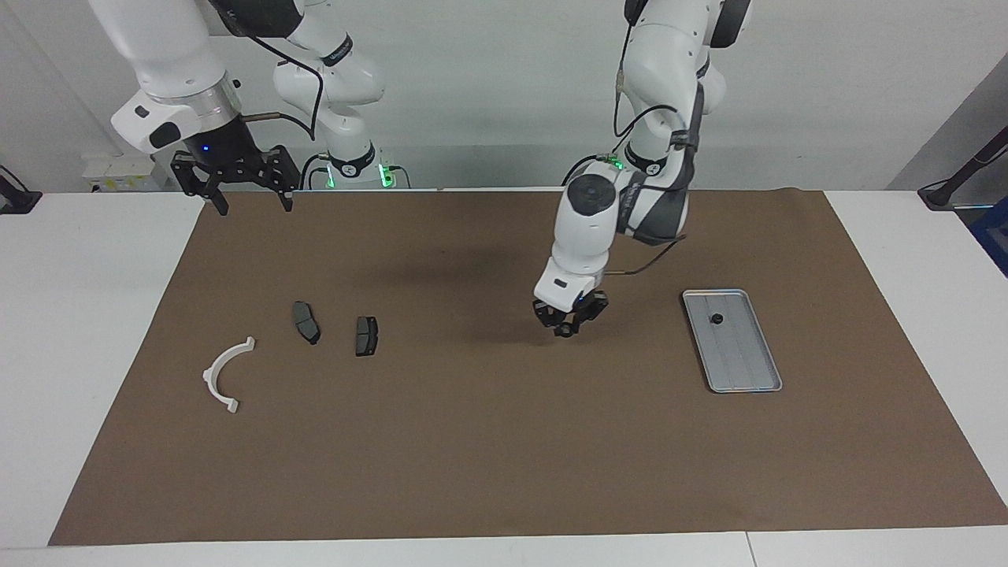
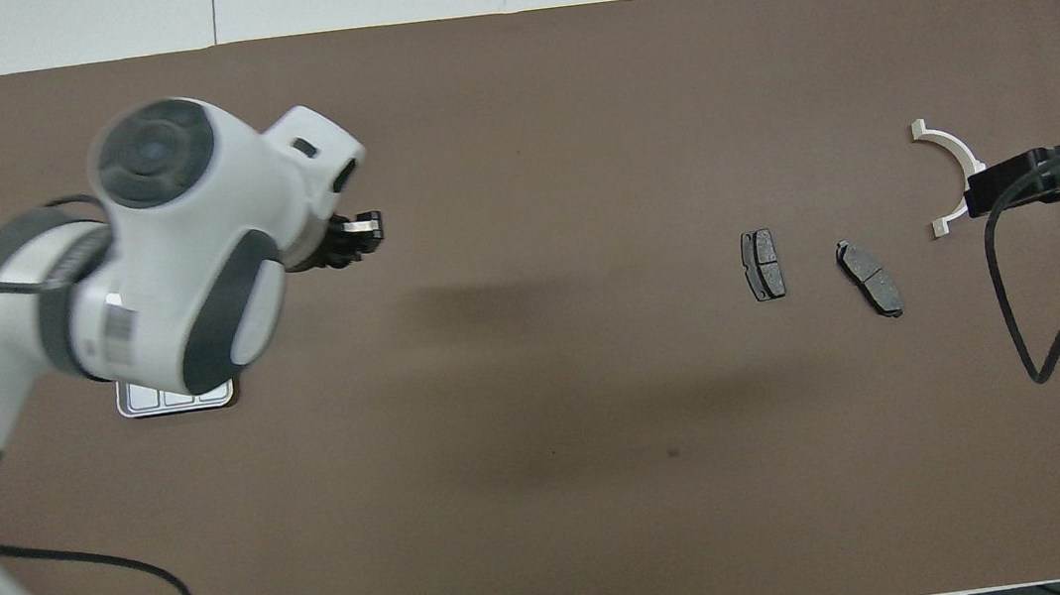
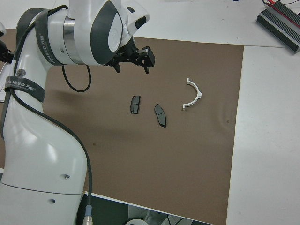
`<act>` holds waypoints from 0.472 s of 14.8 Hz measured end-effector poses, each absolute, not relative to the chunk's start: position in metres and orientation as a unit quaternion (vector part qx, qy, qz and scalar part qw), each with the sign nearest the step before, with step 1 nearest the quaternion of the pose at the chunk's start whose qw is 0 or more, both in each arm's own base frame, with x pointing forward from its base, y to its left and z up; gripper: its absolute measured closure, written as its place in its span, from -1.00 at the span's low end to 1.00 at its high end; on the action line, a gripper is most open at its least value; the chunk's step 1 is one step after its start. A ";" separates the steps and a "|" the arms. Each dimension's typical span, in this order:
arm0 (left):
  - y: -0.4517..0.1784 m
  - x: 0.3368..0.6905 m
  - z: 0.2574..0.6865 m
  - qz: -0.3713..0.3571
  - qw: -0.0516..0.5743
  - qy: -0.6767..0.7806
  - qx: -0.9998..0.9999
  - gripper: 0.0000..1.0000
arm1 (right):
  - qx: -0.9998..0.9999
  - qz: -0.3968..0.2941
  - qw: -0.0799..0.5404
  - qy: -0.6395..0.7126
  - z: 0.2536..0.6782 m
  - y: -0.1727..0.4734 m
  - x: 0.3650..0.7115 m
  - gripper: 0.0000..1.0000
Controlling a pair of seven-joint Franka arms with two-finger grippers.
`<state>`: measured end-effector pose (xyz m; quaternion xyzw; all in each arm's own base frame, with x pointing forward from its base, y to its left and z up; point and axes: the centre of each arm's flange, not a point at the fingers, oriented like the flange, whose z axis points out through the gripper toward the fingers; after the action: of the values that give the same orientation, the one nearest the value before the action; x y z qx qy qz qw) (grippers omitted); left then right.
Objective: Pick bearing gear from pile to tray
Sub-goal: 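Carry the gear over the metal tray with the left gripper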
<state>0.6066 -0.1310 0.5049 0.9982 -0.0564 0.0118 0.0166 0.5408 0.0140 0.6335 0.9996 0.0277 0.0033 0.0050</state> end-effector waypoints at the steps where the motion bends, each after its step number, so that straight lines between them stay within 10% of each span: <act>1: -0.094 0.614 0.506 0.016 0.018 -0.071 0.997 0.30 | 1.000 0.003 0.005 0.028 0.633 0.014 0.541 -1.00; 7: -0.032 0.645 0.442 0.032 0.018 -0.092 0.995 0.30 | 1.000 0.003 0.005 0.028 0.633 0.014 0.541 -1.00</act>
<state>0.6449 -0.0321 0.4423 0.9951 -0.0924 0.0318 0.0179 0.5408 0.0140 0.6335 0.9996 0.0277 0.0033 0.0050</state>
